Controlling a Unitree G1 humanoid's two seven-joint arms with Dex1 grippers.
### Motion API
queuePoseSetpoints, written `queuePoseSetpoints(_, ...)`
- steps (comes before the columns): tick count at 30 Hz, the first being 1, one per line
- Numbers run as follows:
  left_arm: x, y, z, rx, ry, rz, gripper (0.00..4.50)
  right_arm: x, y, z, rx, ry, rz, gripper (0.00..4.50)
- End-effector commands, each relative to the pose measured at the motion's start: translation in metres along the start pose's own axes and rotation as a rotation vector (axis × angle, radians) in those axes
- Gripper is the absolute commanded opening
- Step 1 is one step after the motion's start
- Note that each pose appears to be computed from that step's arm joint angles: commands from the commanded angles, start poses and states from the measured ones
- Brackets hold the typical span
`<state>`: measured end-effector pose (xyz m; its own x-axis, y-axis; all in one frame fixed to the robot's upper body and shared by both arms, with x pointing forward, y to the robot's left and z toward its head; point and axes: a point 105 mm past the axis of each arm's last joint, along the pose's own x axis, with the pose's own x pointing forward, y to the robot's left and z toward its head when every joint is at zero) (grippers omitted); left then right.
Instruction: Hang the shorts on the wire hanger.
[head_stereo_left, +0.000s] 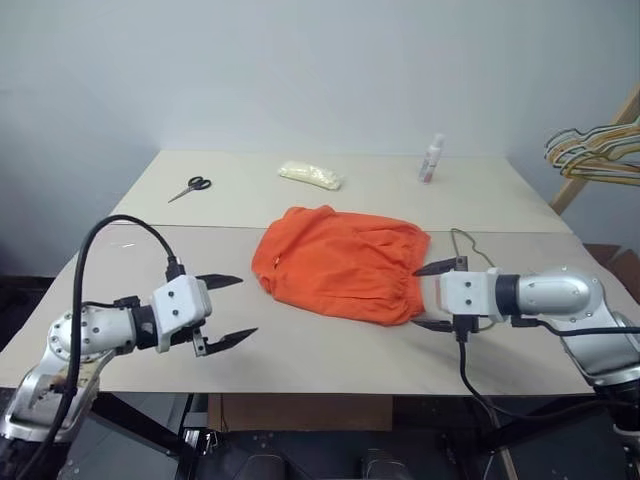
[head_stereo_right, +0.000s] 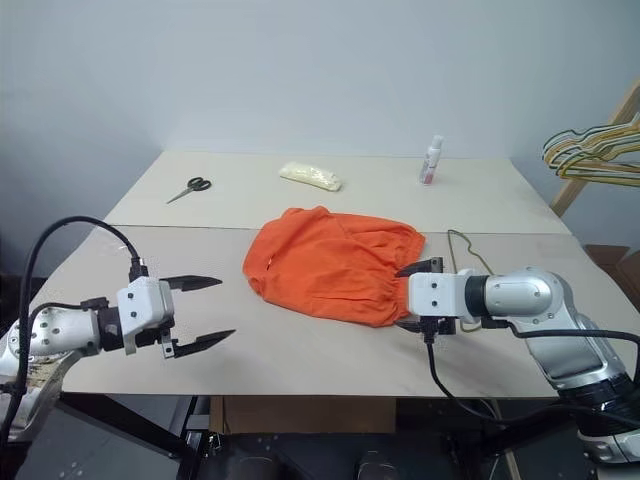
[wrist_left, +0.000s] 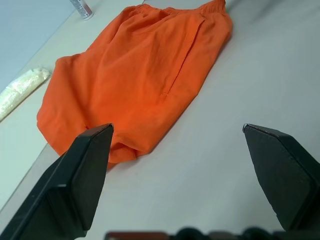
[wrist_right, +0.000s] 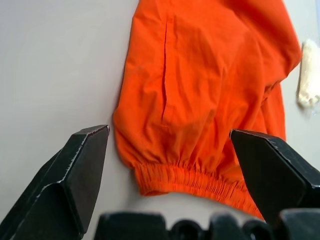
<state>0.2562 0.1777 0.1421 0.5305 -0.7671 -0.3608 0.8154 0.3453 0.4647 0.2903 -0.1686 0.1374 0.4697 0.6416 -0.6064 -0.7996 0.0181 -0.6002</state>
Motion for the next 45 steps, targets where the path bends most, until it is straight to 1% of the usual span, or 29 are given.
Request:
queuePoseSetpoints(1,0.000,0.002,-0.004,0.046,0.039,-0.020,4.50,-0.004,-0.007,0.005,-0.027,0.031,-0.002,4.48)
queuePoseSetpoints(5,0.000,-0.002,-0.018,0.061,0.110,-0.057,4.50,0.003,-0.001,0.007,-0.052,0.045,0.054,4.48)
queuePoseSetpoints(10,-0.001,-0.001,-0.022,0.073,0.137,-0.076,4.50,0.021,0.015,0.010,-0.088,0.030,0.111,4.48)
queuePoseSetpoints(11,-0.001,-0.001,-0.022,0.075,0.138,-0.078,4.50,0.027,0.016,0.007,-0.097,0.042,0.105,4.48)
queuePoseSetpoints(14,-0.001,0.001,-0.020,0.088,0.138,-0.086,4.50,0.045,0.014,-0.020,-0.237,0.177,0.066,4.48)
queuePoseSetpoints(16,-0.002,0.003,-0.017,0.088,0.133,-0.082,4.50,0.050,0.011,-0.031,-0.283,0.223,0.054,4.48)
queuePoseSetpoints(18,-0.003,0.003,-0.016,0.089,0.133,-0.080,4.50,0.052,0.008,-0.039,-0.318,0.245,0.044,4.48)
queuePoseSetpoints(23,-0.005,-0.001,-0.017,0.083,0.137,-0.083,4.50,0.058,0.001,-0.047,-0.342,0.262,0.014,4.48)
queuePoseSetpoints(26,-0.005,-0.003,-0.018,0.076,0.138,-0.083,4.50,0.062,0.002,-0.046,-0.319,0.236,0.023,3.90)
queuePoseSetpoints(29,-0.005,-0.005,-0.019,0.073,0.140,-0.082,4.50,0.064,0.005,-0.048,-0.327,0.236,0.037,2.87)
queuePoseSetpoints(32,-0.005,-0.006,-0.020,0.076,0.148,-0.080,4.50,0.066,0.006,-0.052,-0.335,0.248,0.038,1.68)
queuePoseSetpoints(36,0.000,-0.003,-0.022,0.091,0.153,-0.067,4.50,0.066,0.005,-0.054,-0.323,0.258,0.031,0.20)
queuePoseSetpoints(37,0.002,0.001,-0.023,0.093,0.151,-0.050,4.50,0.066,0.004,-0.054,-0.320,0.258,0.029,0.01)
queuePoseSetpoints(42,0.022,0.033,-0.032,0.127,0.156,0.105,4.50,0.065,0.002,-0.054,-0.323,0.252,0.004,0.01)
queuePoseSetpoints(45,0.040,0.052,-0.042,0.099,0.151,0.177,4.50,0.066,0.000,-0.053,-0.322,0.251,-0.020,0.01)
